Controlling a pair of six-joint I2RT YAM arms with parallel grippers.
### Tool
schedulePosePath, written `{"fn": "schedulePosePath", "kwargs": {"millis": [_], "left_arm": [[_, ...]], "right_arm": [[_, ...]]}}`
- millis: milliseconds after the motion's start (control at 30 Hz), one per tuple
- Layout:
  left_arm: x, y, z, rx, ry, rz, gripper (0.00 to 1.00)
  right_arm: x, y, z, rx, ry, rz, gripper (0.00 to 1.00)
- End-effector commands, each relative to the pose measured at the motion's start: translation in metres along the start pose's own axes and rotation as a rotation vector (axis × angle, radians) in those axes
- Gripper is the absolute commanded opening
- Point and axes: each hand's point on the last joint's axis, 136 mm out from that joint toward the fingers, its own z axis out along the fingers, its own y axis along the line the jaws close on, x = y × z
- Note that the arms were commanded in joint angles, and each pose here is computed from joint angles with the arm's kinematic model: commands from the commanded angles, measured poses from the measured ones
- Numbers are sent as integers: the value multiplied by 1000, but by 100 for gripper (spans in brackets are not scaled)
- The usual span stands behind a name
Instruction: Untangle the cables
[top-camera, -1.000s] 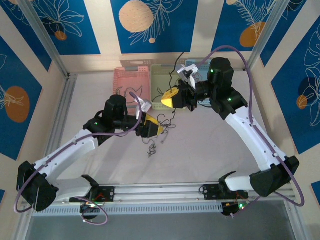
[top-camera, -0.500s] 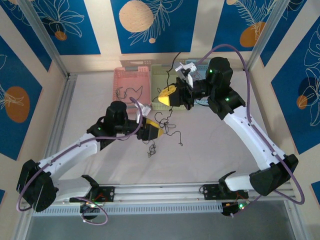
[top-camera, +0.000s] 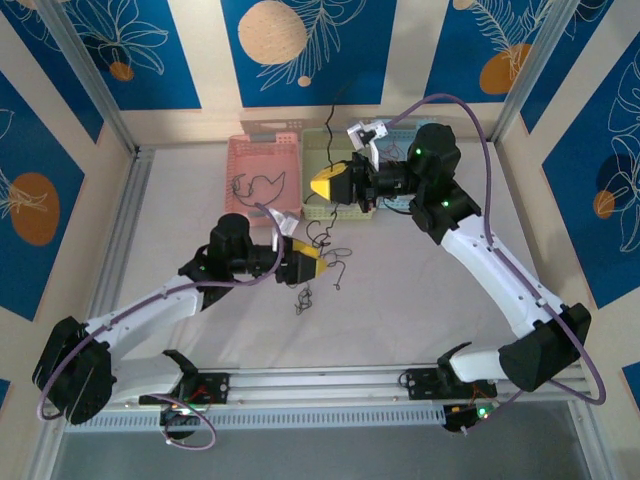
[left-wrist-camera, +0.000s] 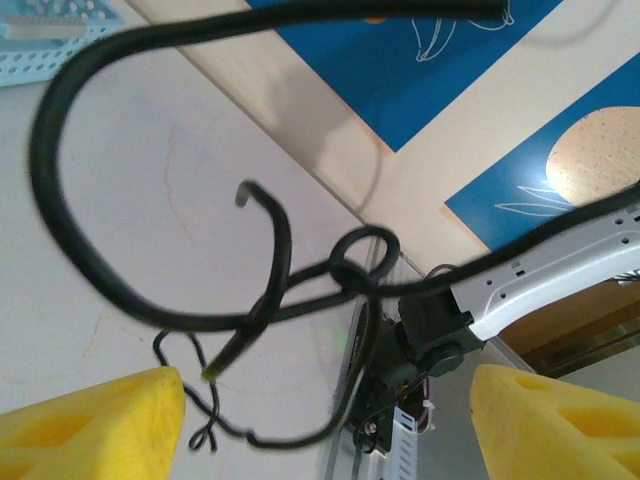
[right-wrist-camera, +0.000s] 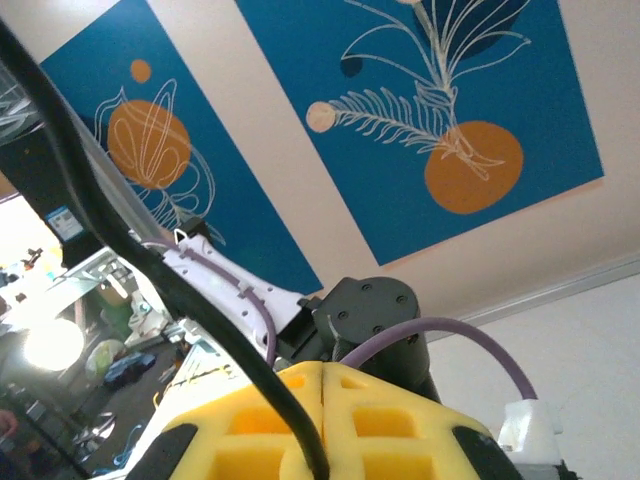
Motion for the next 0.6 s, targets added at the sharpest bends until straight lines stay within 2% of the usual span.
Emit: {"fn": "schedulePosePath", "kwargs": {"millis": [0,133,367,500,567], "left_arm": [[-4,-3,6,12,-23,51,73],[0,0,10,6,-26,58,69],[10,0,7,0,-11,45,48],[14,0,3,-14,-11,43,44],[15,0,1,-19,-14,44,36]], "right_arm": [[-10,-6,0,39,-64,16,0],[-15,-15,-4,103,-124,38,0],[-15,-22,-11,170,-160,16,0],[-11,-24,-16,209,-163,-18,0],[-7,-25,-18,220,-156,-27,0]]}}
